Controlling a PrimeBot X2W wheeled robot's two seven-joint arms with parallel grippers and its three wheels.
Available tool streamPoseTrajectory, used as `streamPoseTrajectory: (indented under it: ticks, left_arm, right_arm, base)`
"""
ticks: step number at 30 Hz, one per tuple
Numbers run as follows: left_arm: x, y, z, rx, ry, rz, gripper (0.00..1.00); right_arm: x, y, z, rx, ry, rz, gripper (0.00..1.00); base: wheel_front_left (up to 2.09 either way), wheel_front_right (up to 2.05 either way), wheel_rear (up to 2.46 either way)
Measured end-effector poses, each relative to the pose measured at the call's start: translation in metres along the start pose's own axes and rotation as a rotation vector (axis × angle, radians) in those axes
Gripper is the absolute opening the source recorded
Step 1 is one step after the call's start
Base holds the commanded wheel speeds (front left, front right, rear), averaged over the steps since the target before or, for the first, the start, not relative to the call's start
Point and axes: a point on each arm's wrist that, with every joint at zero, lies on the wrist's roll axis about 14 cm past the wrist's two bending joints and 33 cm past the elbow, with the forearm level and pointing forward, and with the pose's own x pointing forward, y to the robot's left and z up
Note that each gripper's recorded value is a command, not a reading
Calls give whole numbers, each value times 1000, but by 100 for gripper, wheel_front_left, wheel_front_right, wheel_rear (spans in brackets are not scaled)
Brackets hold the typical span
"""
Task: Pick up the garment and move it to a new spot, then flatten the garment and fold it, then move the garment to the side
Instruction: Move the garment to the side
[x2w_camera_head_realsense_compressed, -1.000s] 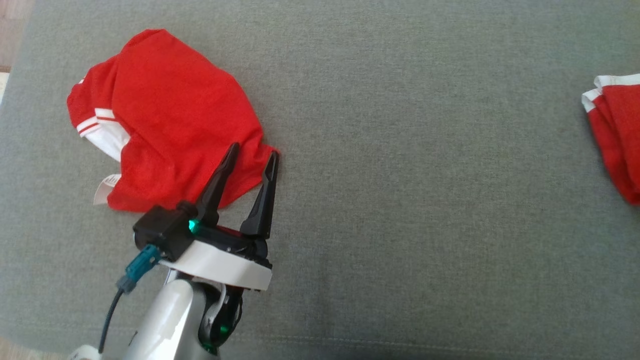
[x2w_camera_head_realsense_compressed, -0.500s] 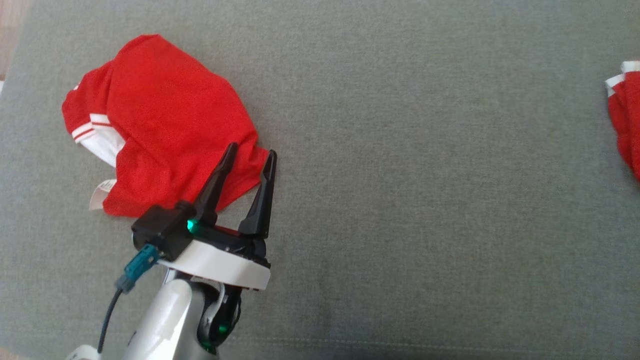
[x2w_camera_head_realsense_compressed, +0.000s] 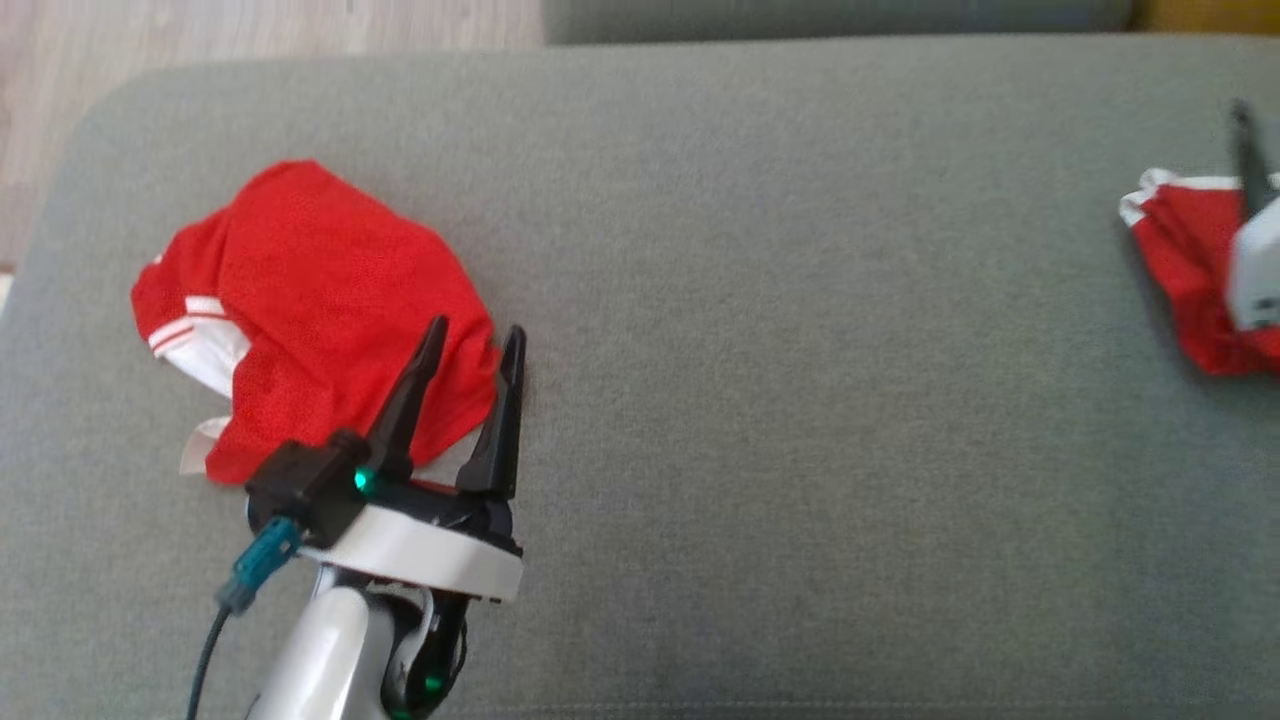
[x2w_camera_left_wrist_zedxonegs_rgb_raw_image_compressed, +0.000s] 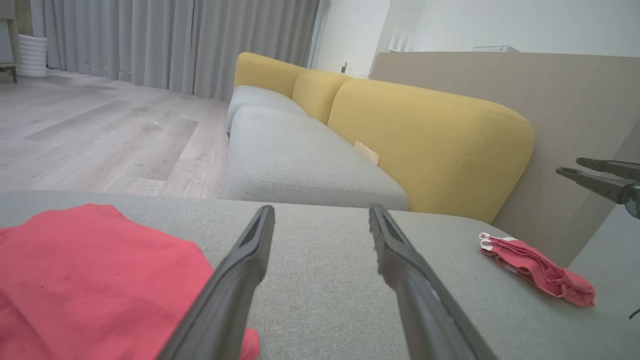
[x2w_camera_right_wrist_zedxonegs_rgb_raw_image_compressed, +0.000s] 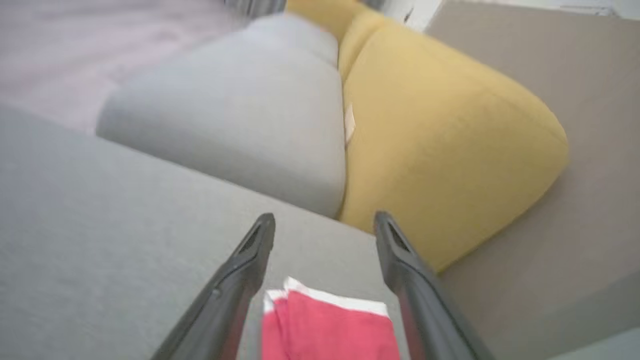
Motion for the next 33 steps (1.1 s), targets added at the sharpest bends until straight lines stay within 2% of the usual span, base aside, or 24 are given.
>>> streamPoseTrajectory:
  ticks: [4, 7, 8, 11, 15, 17, 22, 33]
  left_arm:
    - [-7, -2, 11, 9, -31, 10, 100]
    - [-11, 1, 22, 17, -59, 26, 100]
    - [-11, 1, 22, 17, -59, 26, 100]
    - [-21, 1, 27, 22, -72, 37, 100]
    - [-32, 1, 28, 26, -72, 46, 100]
    - [-36, -1, 26, 25, -69, 45, 100]
    - [-45, -3, 20, 28, -50, 45, 100]
    - [-64, 0, 9, 22, -12, 71, 100]
  right_arm:
    - [-24, 26, 34, 211, -193, 15, 100]
    - [-43, 50, 45, 348, -288, 39, 100]
    - [-43, 50, 45, 348, -288, 39, 100]
    - [-66, 75, 43, 497, -350, 58, 100]
    - [-87, 94, 34, 553, -377, 85, 100]
    - [-98, 104, 29, 632, -396, 114, 100]
    - [-118, 136, 10, 650, -395, 168, 100]
    - [-138, 147, -22, 686, -341, 159, 100]
  base:
    - [0, 0, 0]
    - [0, 0, 0]
    - [0, 0, 0]
    - [0, 0, 0]
    - [0, 0, 0]
    - [0, 0, 0]
    - [0, 0, 0]
    - [0, 0, 0]
